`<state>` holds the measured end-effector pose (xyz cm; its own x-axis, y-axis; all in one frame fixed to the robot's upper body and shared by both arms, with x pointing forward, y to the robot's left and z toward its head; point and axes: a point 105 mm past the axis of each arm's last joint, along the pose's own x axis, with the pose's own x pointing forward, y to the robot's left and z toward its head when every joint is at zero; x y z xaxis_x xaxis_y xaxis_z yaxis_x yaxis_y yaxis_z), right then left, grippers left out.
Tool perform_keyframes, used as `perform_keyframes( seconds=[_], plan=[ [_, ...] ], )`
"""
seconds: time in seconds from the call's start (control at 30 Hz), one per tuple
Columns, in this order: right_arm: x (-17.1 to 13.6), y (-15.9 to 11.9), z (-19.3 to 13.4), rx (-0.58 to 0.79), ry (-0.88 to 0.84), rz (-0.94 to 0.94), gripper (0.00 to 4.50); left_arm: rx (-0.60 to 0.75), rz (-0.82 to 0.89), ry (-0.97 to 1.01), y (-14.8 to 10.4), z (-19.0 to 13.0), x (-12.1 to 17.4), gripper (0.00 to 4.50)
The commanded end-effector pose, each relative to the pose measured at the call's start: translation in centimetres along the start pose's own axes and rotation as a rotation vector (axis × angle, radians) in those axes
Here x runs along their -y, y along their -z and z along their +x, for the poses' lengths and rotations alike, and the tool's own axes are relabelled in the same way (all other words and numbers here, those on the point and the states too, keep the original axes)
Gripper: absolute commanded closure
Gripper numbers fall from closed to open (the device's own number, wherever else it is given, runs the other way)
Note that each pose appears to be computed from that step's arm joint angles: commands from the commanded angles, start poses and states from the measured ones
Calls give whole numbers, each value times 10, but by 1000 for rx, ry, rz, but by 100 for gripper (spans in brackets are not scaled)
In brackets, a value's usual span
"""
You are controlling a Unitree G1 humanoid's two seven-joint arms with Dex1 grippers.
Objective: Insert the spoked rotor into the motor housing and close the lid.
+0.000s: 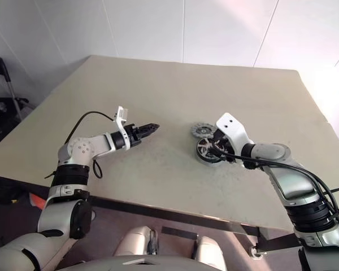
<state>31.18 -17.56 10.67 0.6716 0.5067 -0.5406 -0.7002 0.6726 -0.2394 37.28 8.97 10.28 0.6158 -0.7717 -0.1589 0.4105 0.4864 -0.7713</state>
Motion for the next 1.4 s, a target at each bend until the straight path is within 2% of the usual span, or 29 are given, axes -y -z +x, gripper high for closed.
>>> perform_keyframes(
  seconds=[0.03,0.17,0.8,0.9,1.03,1.4],
  plan=[
    [7,-1,-4,7,30,7,317,32,37,12,-10,-3,6,237],
    [4,-1,-3,3,11,10,446,35,36,7,-10,-3,4,237],
    [6,-13,-6,39,12,-14,446,29,40,-11,-8,-3,1,237],
    [4,-12,-5,39,8,-12,383,28,40,-12,-8,-3,1,237],
    [7,-12,-5,32,28,-18,251,26,41,-15,-8,-3,0,237],
    [5,-7,-2,19,20,-8,251,27,46,-18,-8,-3,0,237]
  ],
)
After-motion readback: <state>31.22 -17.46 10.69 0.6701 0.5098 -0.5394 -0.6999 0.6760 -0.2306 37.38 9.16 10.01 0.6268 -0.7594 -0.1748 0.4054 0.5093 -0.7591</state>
